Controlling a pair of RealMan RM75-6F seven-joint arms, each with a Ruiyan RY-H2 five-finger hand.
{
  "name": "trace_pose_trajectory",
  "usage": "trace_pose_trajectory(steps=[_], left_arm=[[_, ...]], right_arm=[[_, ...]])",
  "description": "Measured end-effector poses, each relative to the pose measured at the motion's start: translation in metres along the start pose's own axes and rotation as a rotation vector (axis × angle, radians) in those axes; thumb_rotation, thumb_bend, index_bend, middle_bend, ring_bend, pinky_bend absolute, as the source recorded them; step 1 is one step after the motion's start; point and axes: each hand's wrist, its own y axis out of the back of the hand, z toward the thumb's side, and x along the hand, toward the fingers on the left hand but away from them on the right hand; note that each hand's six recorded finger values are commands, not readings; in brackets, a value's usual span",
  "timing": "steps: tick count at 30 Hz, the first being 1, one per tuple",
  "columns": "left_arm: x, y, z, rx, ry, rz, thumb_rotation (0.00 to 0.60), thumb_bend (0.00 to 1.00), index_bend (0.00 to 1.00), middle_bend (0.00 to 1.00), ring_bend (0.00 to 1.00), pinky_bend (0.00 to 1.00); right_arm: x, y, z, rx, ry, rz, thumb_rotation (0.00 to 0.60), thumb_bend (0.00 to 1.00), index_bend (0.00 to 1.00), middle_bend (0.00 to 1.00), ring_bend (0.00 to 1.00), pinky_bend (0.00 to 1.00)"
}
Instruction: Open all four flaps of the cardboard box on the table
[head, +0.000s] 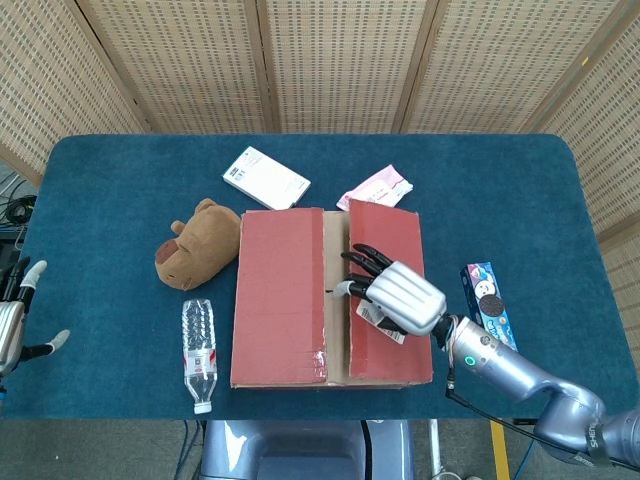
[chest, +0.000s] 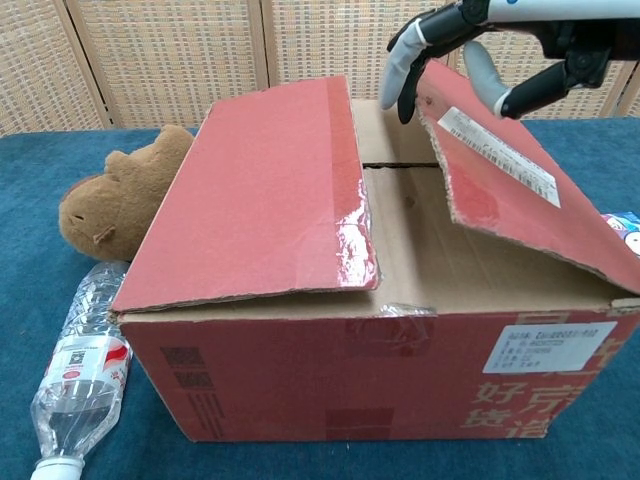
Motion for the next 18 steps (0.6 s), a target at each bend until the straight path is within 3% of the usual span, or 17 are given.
trace_pose_trajectory(steps=[18], left_arm=[[0.001,0.006,-0.002,0.009,0.010,0.031,0.514,0.22,0.02,0.00,0.00,0.00]], right_arm=[[0.027,0.046,-0.015,0.080,-0.057,-0.052,0.600,1.00,0.30,0.52,0.10,0.04]])
